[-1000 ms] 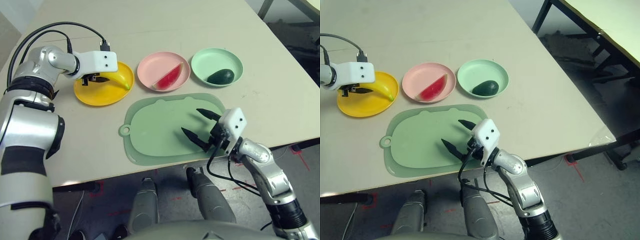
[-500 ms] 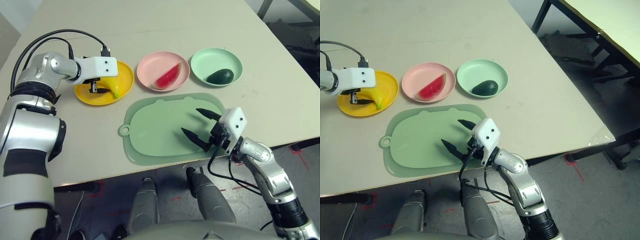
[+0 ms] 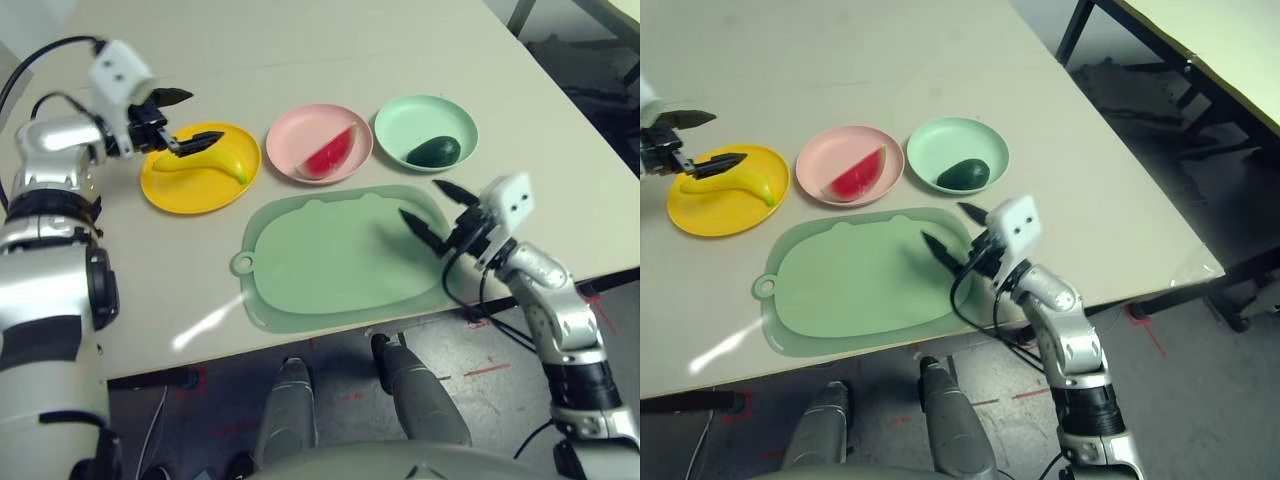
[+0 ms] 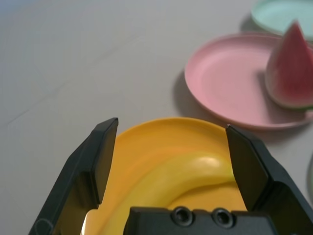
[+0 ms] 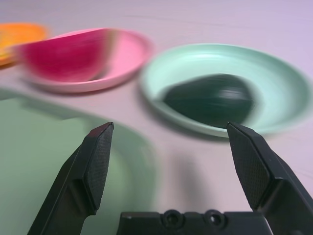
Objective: Place the fruits into color-matched plates.
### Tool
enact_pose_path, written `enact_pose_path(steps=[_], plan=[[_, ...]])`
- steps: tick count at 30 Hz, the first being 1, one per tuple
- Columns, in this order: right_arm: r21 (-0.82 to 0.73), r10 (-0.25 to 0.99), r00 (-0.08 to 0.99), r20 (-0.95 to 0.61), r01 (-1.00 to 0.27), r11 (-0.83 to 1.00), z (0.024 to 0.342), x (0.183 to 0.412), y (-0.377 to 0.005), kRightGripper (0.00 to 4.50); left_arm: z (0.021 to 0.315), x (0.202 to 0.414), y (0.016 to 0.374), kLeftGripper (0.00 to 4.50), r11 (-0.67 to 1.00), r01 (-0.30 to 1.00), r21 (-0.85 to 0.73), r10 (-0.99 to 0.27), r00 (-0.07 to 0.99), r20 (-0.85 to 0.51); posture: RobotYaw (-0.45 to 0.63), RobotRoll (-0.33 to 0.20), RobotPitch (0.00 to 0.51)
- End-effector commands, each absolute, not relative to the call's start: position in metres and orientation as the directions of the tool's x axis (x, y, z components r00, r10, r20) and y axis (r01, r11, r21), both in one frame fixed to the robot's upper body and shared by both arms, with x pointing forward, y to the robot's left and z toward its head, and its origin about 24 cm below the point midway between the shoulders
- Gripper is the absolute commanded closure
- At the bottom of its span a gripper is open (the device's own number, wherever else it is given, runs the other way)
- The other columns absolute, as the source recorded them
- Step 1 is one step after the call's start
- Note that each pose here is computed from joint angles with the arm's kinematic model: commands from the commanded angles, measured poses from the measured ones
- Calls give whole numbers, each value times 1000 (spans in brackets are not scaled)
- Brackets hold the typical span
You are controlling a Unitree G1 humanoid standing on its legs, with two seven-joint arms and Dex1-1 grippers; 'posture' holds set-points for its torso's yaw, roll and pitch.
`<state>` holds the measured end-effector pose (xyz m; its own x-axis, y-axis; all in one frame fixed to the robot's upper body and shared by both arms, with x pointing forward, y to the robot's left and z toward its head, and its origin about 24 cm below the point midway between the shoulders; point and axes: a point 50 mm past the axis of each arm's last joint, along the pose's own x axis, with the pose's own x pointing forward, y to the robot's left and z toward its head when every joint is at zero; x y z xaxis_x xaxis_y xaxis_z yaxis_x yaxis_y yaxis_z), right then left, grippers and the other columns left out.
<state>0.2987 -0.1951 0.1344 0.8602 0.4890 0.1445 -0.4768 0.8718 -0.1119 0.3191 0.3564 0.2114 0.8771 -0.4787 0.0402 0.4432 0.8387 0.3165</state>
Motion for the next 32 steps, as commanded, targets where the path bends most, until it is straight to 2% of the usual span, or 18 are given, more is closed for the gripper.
enact_pose_path(steps=[1,3,8,11,13,19,23,27,29,32], plan=[[-43,373,916,147,-370,928,119,306,-223,0,213,279,373,23,946,282,161,-316,913,259,-38,0,250],[-39,373,916,146,-371,928,110,307,-228,0,200,251,374,23,975,195,103,-217,931,292,-12,0,251],[-9,398,903,159,-402,916,88,306,-229,0,174,202,371,23,1000,0,-14,4,956,292,90,0,255],[0,422,890,173,-429,904,80,300,-226,0,164,185,364,23,998,-52,-44,62,961,268,121,0,257],[-47,495,849,186,-496,867,81,293,-216,0,158,179,360,23,996,-65,-57,78,966,247,135,0,258],[-108,602,776,188,-593,798,83,275,-198,0,148,178,346,23,997,-53,-58,64,977,205,169,0,273],[-115,601,784,152,-590,799,76,263,-206,0,137,186,337,23,999,-3,-51,10,989,146,149,0,287],[-79,416,892,180,-408,910,80,257,-250,0,126,194,329,23,997,45,-57,-39,994,101,116,0,294],[-91,356,915,190,-345,934,82,255,-262,0,124,195,329,23,997,58,-49,-54,995,87,103,0,300],[-74,199,951,235,-187,980,91,256,-288,0,122,197,330,23,997,63,-51,-59,995,82,91,0,303]])
